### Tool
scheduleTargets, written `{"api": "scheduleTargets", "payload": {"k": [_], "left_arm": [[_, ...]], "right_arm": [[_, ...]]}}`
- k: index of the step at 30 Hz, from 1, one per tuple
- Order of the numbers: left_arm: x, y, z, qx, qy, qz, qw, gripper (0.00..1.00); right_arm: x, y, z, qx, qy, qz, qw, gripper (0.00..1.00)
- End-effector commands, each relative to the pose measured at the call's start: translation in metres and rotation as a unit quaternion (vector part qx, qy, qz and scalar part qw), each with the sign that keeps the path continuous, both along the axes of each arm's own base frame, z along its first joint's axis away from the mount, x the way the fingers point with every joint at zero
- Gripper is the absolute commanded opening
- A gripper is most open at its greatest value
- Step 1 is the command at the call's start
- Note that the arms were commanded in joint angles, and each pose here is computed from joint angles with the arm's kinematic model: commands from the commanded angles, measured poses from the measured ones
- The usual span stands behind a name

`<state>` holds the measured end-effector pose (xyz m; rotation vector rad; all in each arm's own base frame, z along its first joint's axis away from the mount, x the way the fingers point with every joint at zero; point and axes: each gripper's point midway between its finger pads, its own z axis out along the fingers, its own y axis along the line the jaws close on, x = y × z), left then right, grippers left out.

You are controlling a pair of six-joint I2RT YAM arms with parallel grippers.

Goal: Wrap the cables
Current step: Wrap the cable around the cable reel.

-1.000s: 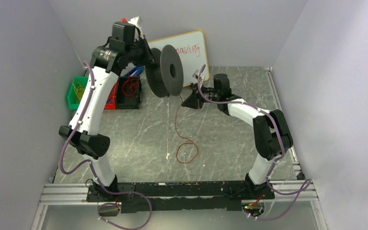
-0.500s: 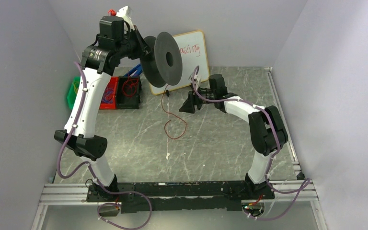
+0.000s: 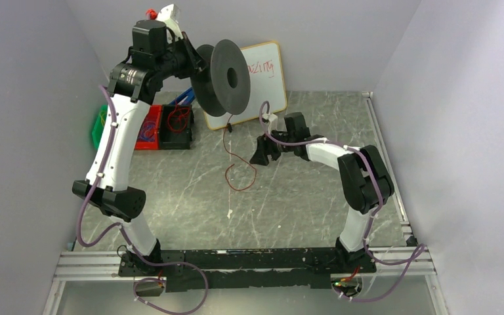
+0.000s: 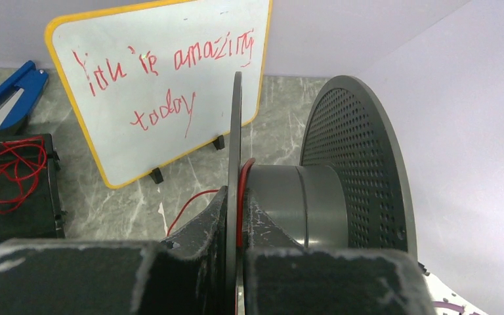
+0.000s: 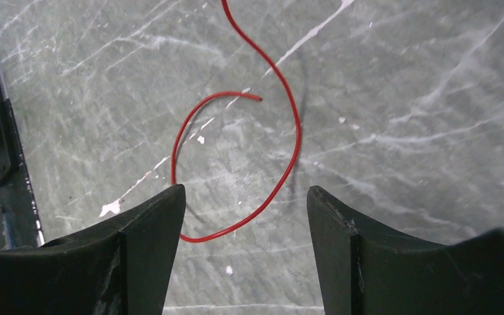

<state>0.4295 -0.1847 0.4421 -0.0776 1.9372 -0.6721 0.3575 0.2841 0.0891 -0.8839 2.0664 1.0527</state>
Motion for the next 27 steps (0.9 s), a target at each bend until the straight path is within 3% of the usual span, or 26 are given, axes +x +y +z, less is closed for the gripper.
{"api": "scheduleTargets", "payload": {"k": [1,14,21,25,26,27], "left_arm": [[-0.018,0.002,0.070,-0.035,-0.103,-0.010,0.994,0.02],[-0.016,0.009,0.073,-0.024,-0.109,0.006,0.994,0.03],[-0.014,0.010,0.071,-0.021,-0.108,0.011,0.994,0.03],[-0.013,0.011,0.071,-0.019,-0.107,0.014,0.994,0.03],[-0.013,0.011,0.071,-0.019,-0.107,0.015,0.994,0.03],[-0.012,0.012,0.070,-0.017,-0.106,0.018,0.994,0.03]], "right_arm": [[-0.013,-0.001,-0.005,0.006,0.033,-0.015,0.999,0.72],[-0.033,0.008,-0.029,0.029,0.095,-0.022,0.995,0.73],[-0.033,0.018,-0.037,0.015,0.106,-0.026,0.994,0.65],[-0.034,0.018,-0.040,0.013,0.103,-0.028,0.994,0.46],[-0.034,0.018,-0.039,0.012,0.101,-0.026,0.994,0.38],[-0.034,0.019,-0.038,0.012,0.099,-0.022,0.995,0.23]]}}
